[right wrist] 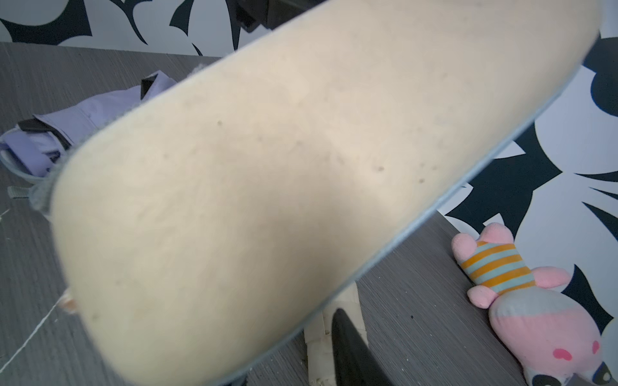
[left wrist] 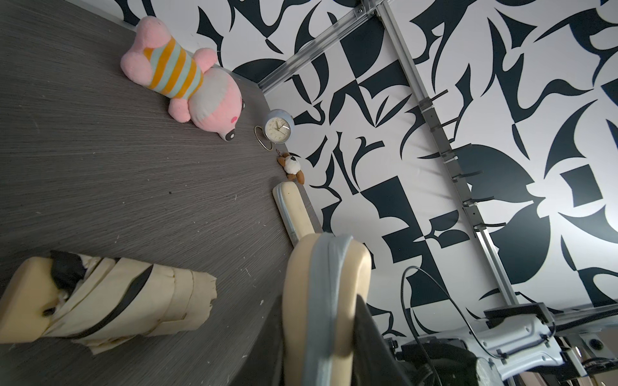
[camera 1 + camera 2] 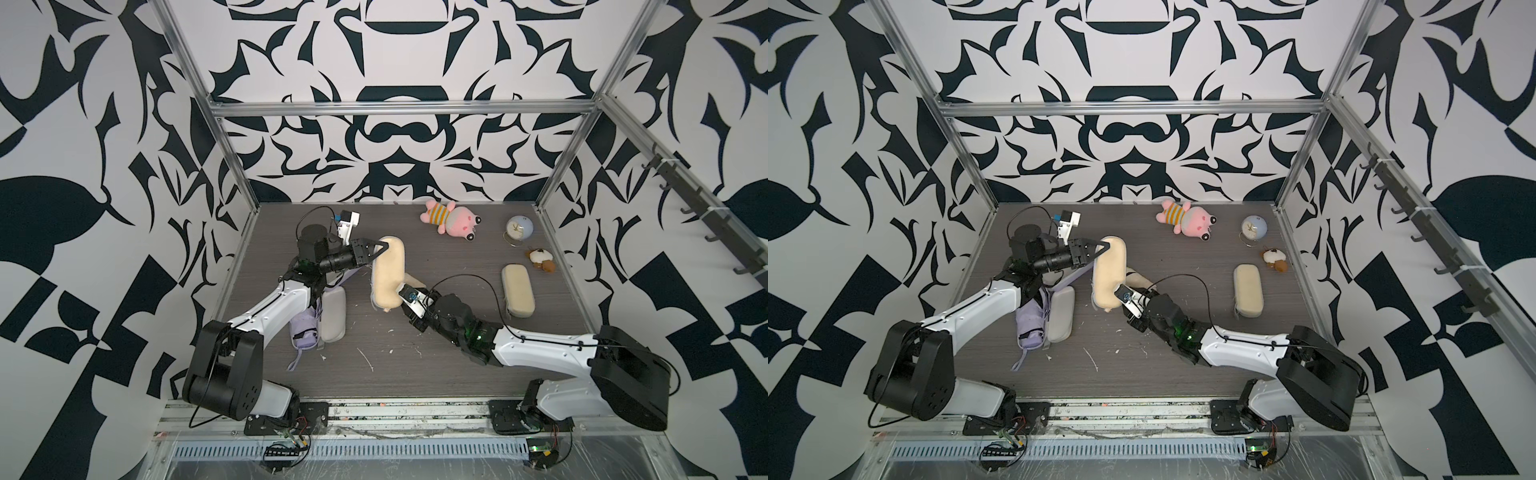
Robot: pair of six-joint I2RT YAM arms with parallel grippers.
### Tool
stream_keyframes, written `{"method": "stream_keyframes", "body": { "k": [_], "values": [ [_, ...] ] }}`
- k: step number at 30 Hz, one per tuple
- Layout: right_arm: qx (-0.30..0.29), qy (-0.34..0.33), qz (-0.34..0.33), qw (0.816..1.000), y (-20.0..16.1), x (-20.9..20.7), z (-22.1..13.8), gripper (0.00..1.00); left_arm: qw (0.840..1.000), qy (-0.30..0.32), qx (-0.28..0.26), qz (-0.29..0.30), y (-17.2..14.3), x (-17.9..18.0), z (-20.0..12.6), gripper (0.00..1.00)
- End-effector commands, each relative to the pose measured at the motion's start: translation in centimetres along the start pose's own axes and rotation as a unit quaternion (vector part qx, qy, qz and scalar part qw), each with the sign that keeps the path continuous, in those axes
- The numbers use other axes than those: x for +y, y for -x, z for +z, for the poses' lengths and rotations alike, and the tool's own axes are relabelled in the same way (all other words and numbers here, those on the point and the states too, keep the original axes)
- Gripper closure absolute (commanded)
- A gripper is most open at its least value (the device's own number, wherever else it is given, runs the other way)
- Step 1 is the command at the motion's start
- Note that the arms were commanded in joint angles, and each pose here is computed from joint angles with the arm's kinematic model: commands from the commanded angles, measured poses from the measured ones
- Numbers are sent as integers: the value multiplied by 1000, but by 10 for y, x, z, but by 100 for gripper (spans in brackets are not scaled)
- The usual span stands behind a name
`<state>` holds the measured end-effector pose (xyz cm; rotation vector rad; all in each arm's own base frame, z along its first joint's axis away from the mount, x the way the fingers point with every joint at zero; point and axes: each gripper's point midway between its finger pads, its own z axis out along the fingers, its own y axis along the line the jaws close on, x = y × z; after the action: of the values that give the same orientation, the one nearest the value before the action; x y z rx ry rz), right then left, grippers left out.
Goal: Put umbrellas into zippered umbrella sleeves
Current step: Zip the zipper on the umbrella sleeve.
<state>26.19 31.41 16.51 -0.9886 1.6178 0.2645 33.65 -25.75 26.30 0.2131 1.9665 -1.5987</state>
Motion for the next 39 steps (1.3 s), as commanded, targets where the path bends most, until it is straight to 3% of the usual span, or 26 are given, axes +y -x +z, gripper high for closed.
{"method": "stream_keyframes", "body": {
  "k": [1, 12, 19, 26, 29, 34, 39],
  "values": [
    [-59, -14, 11, 998, 42, -10, 0, 66, 1000, -24, 2, 20, 3, -16, 3, 100],
    [-50, 36, -19, 998, 43, 11, -5, 100, 1000, -16, -6, 15, 7, -9, 4, 100],
    [5, 79, -58, 995, 9, 34, -20, 100, 998, 18, -62, 14, 36, 7, -12, 100],
    [17, 106, -42, 993, 11, 61, -18, 100, 990, 28, -137, -13, 51, 22, -15, 100],
    [10, 91, 11, 996, 14, 58, -12, 100, 991, 18, -135, -17, 48, 21, -10, 100],
    [25, 107, 8, 994, 9, 65, -7, 100, 989, 26, -145, -20, 47, 22, -12, 100],
    [-25, 134, 99, 986, 41, 82, 4, 100, 974, 54, -217, -46, 49, 41, -21, 100]
  ]
}}
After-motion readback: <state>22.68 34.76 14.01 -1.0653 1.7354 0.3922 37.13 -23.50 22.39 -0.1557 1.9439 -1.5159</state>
